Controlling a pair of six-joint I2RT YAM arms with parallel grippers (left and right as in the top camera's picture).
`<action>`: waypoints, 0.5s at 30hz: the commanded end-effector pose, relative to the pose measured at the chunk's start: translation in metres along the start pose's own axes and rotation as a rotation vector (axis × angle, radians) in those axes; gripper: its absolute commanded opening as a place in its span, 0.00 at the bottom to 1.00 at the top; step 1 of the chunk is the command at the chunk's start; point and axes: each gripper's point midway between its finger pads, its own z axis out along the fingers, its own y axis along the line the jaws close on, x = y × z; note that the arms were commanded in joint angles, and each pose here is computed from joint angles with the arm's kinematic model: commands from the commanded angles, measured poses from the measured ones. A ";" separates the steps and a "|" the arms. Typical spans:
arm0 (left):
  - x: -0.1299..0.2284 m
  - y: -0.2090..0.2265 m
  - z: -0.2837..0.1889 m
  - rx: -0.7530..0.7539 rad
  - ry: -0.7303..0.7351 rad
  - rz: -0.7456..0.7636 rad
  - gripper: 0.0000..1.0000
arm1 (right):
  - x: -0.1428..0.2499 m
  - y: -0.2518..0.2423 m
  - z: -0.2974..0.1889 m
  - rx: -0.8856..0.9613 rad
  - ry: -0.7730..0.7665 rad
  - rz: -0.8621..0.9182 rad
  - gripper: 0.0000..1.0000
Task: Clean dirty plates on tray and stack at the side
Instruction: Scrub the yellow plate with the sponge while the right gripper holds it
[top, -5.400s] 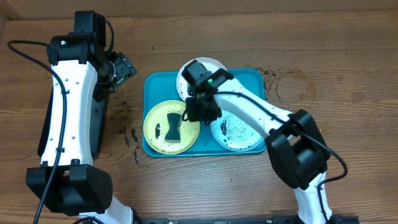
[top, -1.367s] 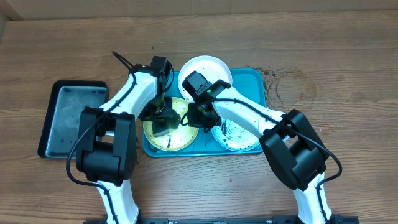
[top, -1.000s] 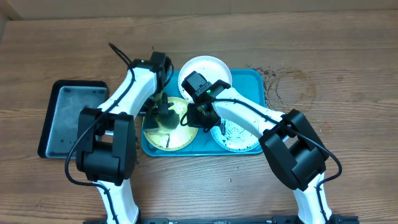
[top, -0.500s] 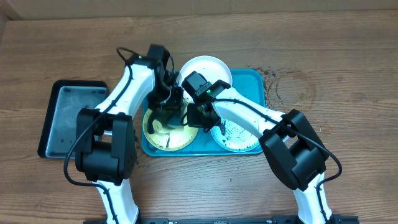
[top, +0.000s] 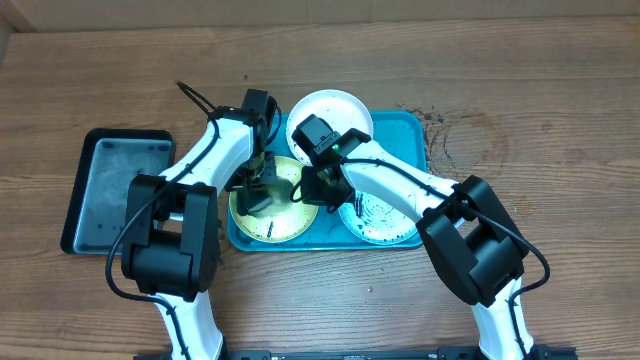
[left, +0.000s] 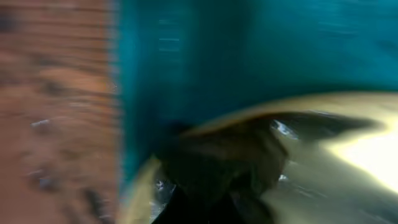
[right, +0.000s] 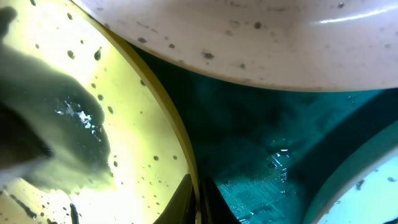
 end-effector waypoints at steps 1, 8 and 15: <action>-0.013 0.054 -0.005 -0.291 -0.082 -0.120 0.04 | 0.004 -0.011 0.006 0.045 0.008 0.006 0.04; -0.008 -0.001 -0.040 0.053 0.050 -0.026 0.04 | 0.003 -0.010 0.006 0.043 0.005 0.005 0.04; 0.027 -0.051 -0.038 0.354 0.192 0.103 0.04 | 0.002 -0.010 0.006 0.040 0.002 0.005 0.04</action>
